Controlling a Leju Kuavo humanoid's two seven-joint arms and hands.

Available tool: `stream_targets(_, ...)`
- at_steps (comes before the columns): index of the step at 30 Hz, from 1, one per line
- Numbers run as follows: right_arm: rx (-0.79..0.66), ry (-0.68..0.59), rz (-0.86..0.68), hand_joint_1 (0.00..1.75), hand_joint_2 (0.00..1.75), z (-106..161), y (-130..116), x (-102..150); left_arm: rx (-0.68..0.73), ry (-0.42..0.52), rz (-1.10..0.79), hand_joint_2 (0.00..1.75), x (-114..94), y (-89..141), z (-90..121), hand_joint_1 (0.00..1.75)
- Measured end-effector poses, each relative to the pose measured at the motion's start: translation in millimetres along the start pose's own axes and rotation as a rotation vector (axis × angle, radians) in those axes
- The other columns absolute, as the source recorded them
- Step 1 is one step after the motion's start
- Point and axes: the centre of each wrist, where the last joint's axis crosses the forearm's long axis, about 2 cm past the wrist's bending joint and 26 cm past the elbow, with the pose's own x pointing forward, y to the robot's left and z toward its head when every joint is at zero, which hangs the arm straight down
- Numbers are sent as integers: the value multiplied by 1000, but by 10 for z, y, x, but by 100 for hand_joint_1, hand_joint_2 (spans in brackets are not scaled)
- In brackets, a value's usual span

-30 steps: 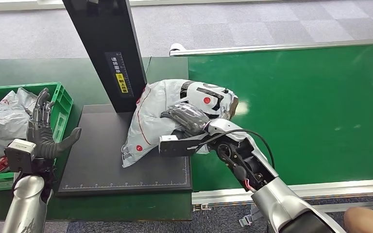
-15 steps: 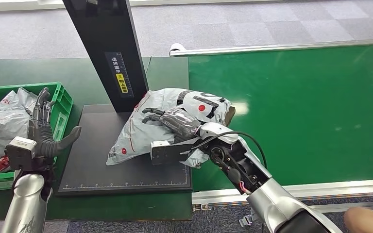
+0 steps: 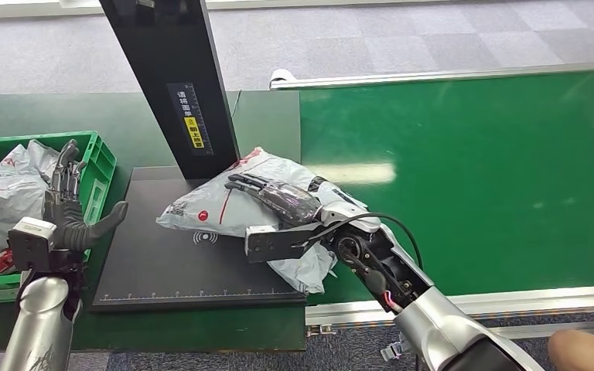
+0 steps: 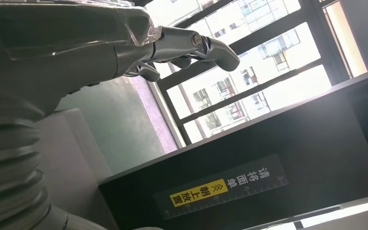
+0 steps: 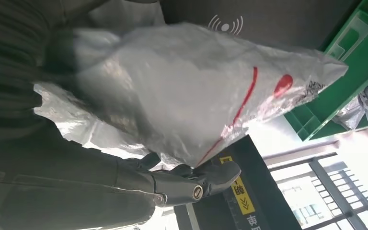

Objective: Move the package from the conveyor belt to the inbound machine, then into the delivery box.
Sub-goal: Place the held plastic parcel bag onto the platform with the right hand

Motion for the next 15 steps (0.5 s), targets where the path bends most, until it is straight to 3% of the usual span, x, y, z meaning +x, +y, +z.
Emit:
stream_targets(9,-1,-33,-278,0,175,175,48,-147,-27,16,8,175,-27,-53,16,0)
stream_targets(15,-20,-30,-314,0,175,223,39,-185,-38,19,14,175,-36,-86,12,0)
